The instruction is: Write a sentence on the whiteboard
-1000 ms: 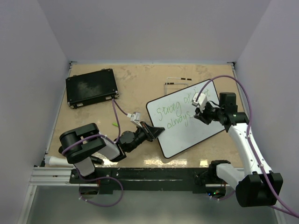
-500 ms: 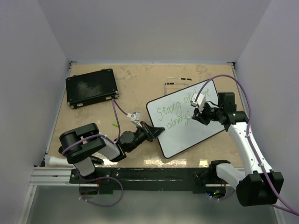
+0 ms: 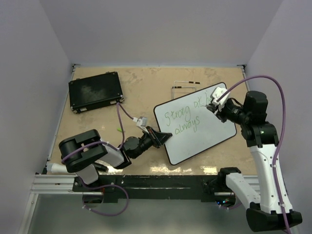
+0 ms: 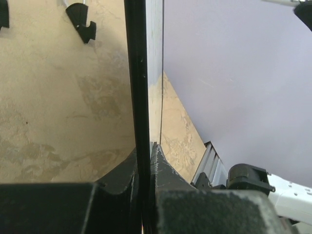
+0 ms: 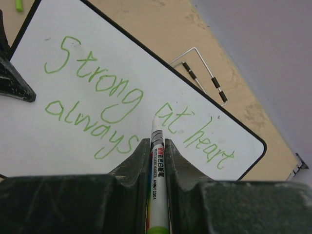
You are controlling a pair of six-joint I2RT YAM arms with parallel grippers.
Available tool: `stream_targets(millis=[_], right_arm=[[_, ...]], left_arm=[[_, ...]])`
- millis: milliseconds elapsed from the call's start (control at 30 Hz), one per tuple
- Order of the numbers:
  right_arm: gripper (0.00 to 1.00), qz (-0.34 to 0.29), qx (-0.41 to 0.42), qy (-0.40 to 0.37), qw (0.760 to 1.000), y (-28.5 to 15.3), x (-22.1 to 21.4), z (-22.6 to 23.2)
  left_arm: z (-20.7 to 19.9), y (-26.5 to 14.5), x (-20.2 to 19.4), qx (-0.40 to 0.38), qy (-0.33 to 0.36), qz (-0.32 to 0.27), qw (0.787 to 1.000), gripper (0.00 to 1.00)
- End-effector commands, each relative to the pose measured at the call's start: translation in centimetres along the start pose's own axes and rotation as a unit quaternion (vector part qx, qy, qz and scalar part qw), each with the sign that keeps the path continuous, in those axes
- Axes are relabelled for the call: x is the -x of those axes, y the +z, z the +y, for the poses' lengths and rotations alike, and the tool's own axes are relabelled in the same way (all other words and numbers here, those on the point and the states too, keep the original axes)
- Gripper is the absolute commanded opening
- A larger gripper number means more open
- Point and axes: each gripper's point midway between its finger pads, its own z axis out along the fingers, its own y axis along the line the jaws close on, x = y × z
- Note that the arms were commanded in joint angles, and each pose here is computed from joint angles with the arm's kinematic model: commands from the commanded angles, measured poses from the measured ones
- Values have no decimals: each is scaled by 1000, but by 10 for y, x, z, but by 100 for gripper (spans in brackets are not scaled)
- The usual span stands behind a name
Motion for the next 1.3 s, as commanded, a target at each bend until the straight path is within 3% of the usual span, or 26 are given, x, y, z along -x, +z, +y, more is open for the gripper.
stream_targets(millis=[0,200,333,433,867,1067,1267], right_arm=[[0,-20,-13,44,999,0,2,-2],[0,-36,7,64,997,-5,2,6],[0,-90,88,78,989,-15,22,31],[0,-96,101,74,987,-19,24,37],[0,-127,129,74,981,-31,41,54],[0,-126,128,76,981,-30,42,51],[0,-136,146,75,977,-30,47,53]], left_arm=[[-34,-8,18,-82,110,-22,990,0],[-30,-14,28,-74,139,-18,987,0],[-25,-21,35,-70,136,-17,988,0],[-24,-27,40,-69,132,-16,989,0],[-16,-55,80,-10,94,-50,994,0],[-7,-56,109,21,129,-69,989,0],[-11,-46,139,1,154,-81,985,0]])
